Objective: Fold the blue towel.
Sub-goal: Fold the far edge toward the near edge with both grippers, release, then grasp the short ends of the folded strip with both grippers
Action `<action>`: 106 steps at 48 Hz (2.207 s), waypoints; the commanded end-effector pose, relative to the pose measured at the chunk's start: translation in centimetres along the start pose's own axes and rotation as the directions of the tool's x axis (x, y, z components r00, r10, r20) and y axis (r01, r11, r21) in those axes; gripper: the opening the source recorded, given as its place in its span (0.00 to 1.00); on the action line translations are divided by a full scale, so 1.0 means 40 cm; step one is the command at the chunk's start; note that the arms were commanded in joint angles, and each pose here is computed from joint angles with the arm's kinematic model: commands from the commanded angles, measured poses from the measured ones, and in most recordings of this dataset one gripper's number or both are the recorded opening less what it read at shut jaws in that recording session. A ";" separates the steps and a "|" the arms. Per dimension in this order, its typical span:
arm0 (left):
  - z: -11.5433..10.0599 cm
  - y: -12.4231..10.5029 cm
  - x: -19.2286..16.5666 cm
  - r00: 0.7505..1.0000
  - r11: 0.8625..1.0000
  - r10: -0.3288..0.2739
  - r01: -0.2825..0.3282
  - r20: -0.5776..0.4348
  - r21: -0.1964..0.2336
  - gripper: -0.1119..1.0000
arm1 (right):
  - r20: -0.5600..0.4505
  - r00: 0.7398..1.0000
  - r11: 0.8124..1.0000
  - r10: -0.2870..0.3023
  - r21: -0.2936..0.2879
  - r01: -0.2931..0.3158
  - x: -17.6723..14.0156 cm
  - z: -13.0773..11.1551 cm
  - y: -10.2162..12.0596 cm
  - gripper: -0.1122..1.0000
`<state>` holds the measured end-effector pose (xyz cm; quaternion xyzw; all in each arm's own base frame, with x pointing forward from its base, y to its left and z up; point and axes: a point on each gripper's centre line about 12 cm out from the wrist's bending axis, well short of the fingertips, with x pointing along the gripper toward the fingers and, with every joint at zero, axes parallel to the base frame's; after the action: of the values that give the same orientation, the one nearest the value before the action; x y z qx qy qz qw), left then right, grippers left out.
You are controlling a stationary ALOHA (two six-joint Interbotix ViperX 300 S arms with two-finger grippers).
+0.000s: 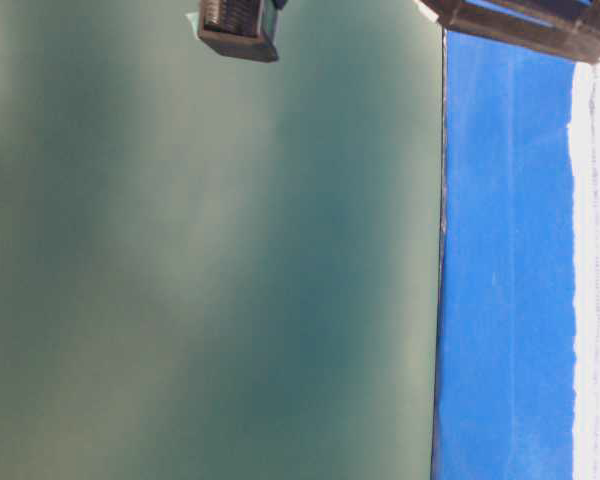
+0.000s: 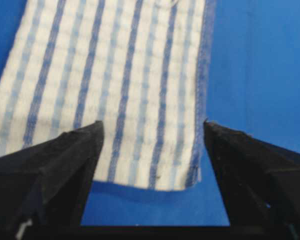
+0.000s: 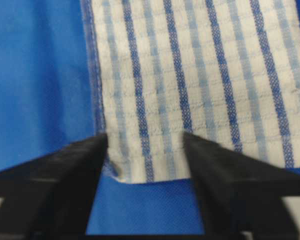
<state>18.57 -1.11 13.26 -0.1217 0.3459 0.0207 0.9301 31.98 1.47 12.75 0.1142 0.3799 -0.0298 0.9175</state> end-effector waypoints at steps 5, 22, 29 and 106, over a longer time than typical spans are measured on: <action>0.049 0.012 -0.013 0.997 1.000 0.022 -0.020 0.074 -0.024 0.77 | 0.093 0.995 1.000 -0.023 0.022 0.021 -0.045 0.055 -0.036 0.63; 0.067 0.081 -0.052 0.981 0.989 0.139 -0.131 0.135 -0.067 0.76 | 0.114 0.984 0.986 -0.140 0.106 0.128 -0.058 0.072 -0.160 0.63; 0.057 0.113 -0.037 0.976 0.979 0.193 -0.184 0.097 -0.093 0.77 | 0.092 0.982 0.980 -0.163 0.130 0.151 -0.037 0.057 -0.187 0.66; 0.017 0.167 0.099 0.943 0.954 0.241 -0.273 -0.230 -0.121 0.14 | 0.004 0.986 0.980 -0.165 0.116 0.164 0.053 0.001 -0.201 0.14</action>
<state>20.61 5.24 8.94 -0.1501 0.4653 0.1573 0.8581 31.86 -6.35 8.62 0.1382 0.3962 -0.1321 0.8980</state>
